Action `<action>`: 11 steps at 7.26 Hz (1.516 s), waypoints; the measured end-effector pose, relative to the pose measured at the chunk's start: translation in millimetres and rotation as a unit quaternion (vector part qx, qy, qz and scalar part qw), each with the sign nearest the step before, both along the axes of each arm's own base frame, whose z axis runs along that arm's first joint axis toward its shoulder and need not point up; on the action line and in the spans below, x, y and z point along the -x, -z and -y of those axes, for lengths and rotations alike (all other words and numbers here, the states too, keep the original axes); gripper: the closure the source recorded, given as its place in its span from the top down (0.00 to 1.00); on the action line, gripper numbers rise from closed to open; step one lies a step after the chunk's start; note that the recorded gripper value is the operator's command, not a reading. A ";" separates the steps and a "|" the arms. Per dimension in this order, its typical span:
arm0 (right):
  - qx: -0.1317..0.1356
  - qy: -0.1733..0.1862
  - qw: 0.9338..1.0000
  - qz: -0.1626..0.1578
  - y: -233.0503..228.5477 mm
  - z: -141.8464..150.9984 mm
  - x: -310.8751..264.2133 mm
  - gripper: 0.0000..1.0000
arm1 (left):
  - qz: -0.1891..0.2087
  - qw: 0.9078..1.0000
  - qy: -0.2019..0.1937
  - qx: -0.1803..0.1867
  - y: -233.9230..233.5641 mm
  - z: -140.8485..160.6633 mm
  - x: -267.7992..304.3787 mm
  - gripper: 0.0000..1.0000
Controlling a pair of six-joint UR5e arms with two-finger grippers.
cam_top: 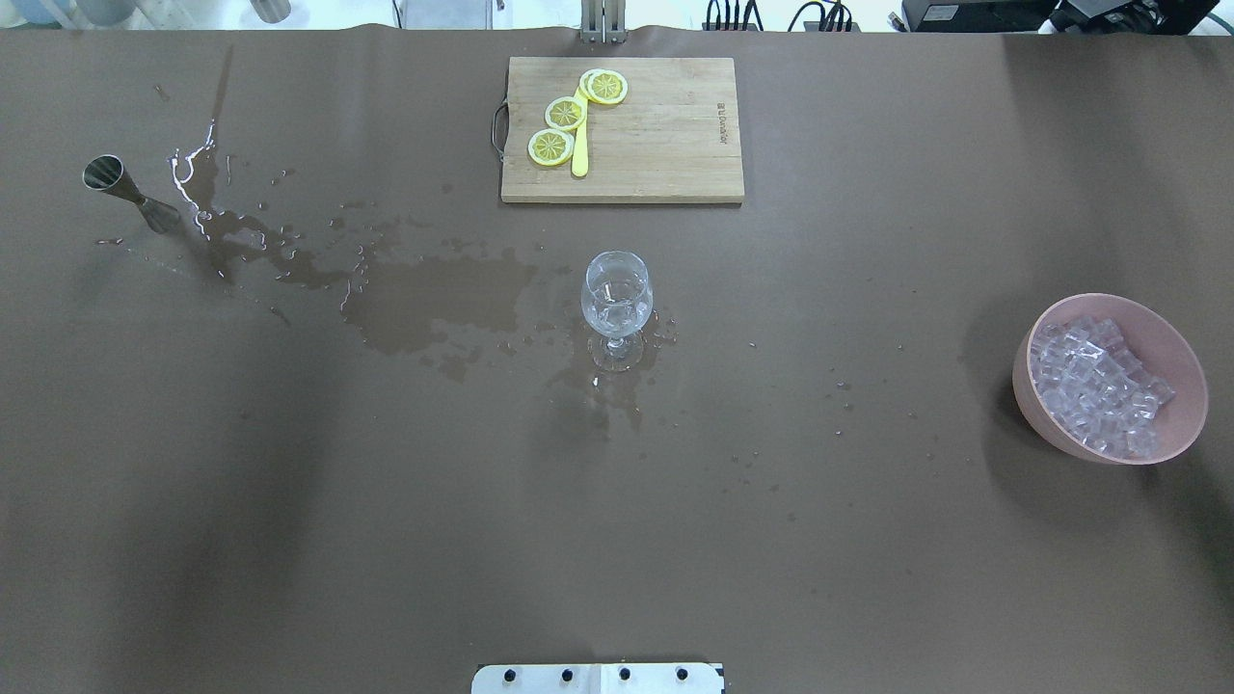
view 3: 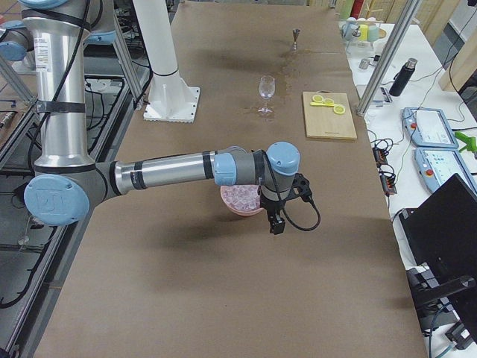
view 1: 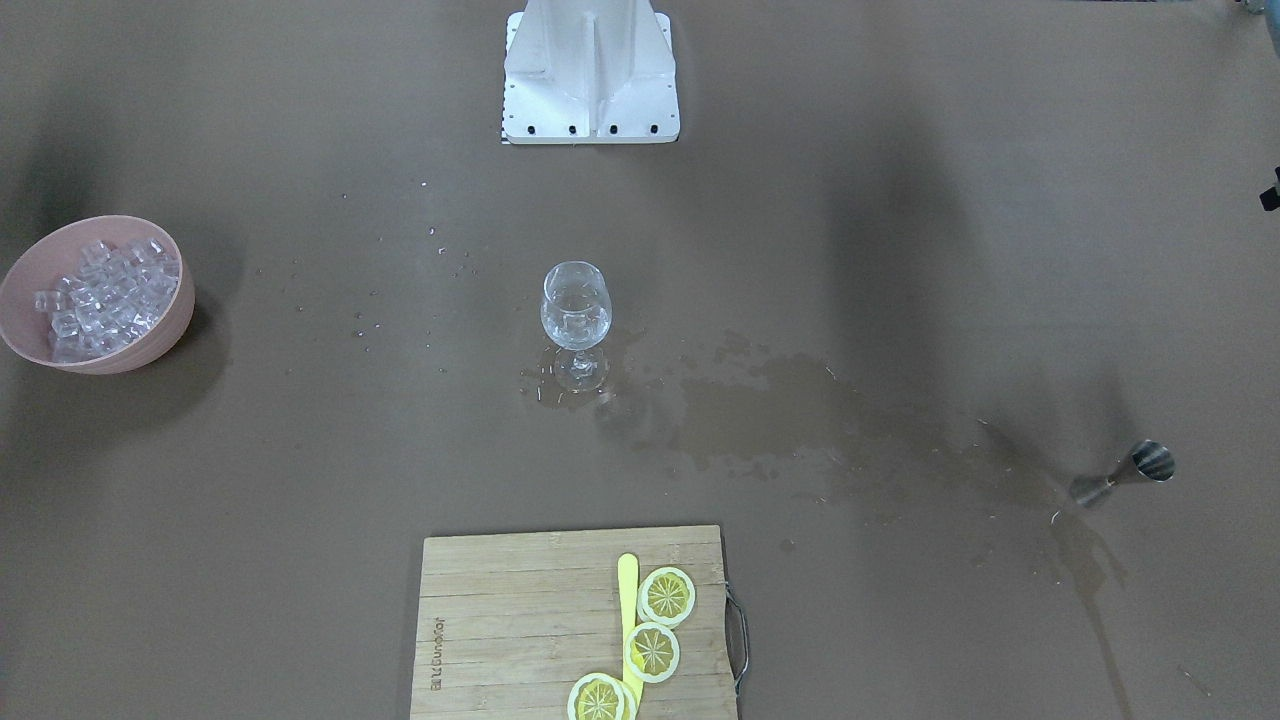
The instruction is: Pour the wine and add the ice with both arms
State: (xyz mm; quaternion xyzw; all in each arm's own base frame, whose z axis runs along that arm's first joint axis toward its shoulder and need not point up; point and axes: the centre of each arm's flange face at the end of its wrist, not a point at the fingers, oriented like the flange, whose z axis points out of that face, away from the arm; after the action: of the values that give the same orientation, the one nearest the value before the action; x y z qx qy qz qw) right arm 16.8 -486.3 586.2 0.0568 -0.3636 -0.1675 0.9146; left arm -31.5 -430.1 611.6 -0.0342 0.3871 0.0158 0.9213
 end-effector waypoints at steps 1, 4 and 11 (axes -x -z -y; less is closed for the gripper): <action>0.001 0.000 1.000 0.000 -1.3 -0.5 -0.1 1.00 | -0.001 1.000 0.000 -0.006 3.7 2.9 -0.4 0.98; 0.002 0.000 1.000 0.002 -2.5 -0.3 0.4 1.00 | -0.002 1.000 0.002 -0.017 14.5 15.1 -1.5 0.98; 0.003 0.003 1.000 -0.020 -5.0 -0.1 2.0 1.00 | -0.005 0.999 0.001 -0.034 25.5 20.4 -2.1 0.98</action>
State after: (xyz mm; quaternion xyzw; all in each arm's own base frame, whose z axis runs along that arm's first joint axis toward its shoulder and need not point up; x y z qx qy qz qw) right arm 14.8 -486.3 591.1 0.0497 -0.3463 -0.1708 0.9211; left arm -29.4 -450.5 586.1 -0.0023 0.3911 0.0279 0.9199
